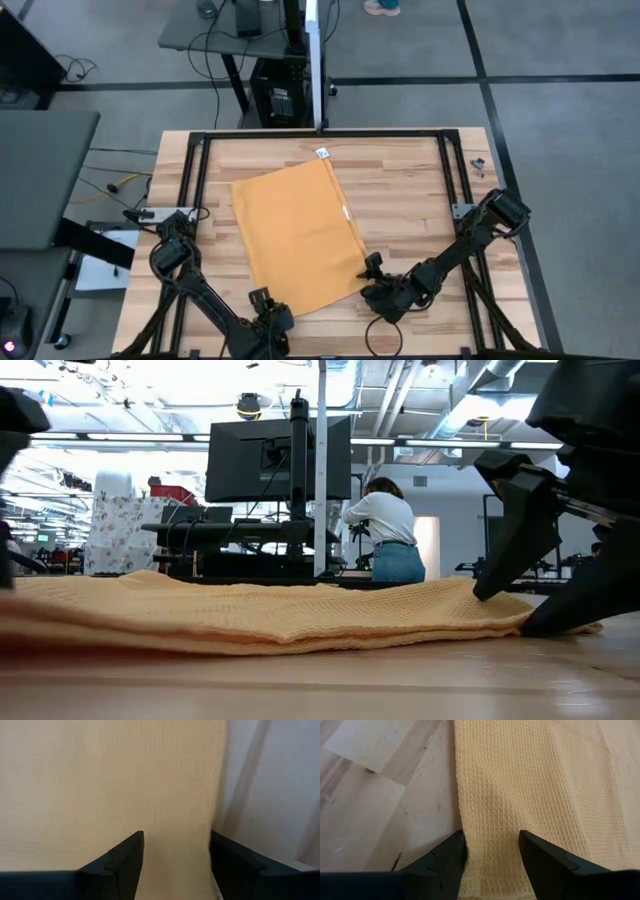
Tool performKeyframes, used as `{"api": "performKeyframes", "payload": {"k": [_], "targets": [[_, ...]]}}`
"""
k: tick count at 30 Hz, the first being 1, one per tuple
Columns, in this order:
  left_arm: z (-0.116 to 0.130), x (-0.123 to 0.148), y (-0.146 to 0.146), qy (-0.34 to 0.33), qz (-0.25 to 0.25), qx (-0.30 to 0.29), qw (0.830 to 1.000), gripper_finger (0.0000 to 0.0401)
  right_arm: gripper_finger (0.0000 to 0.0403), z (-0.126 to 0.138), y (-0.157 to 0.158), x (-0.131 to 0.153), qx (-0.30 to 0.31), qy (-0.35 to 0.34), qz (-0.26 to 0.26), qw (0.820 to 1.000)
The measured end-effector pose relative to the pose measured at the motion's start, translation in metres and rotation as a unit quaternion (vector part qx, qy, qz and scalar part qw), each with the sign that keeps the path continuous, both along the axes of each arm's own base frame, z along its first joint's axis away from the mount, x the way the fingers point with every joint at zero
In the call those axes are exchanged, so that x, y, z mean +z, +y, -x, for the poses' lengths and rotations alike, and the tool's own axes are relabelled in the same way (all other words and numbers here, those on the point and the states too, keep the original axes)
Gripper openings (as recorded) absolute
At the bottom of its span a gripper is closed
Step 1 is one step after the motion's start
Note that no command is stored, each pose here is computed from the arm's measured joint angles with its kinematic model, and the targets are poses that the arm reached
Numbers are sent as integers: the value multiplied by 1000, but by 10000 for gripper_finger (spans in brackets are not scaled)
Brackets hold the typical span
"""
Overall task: Roll towel
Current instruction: Roll the yellow towel
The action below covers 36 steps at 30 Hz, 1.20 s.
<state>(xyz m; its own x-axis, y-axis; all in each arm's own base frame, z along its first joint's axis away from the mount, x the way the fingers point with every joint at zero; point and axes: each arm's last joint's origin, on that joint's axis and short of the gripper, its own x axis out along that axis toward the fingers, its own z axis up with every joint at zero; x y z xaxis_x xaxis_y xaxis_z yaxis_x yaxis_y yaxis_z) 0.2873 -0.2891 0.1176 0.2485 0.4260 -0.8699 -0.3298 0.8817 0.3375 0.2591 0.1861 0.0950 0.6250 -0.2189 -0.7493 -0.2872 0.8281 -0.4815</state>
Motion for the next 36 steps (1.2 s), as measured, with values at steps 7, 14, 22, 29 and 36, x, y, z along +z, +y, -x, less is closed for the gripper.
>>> {"api": "performKeyframes", "payload": {"k": [7, 14, 22, 29, 36], "targets": [[-2, -1, 2, 5, -8, -14, 1000, 143, 166, 0, 0, 0, 5, 4, -1, 1000], [0, -1, -6, 4, 17, -19, 1000, 16, 79, 1, 0, -1, 12, 13, -3, 1000], [4, 15, -29, -9, 60, -25, 998, 1, 5, 2, -6, 8, 0, 36, 1, 999], [1, 28, -45, -26, 144, 30, 989, 0, 1, 6, -2, 30, 22, 84, -148, 985], [9, 62, -37, -49, 199, 53, 977, 0, 0, 10, -1, 51, 16, 94, -238, 967]]}}
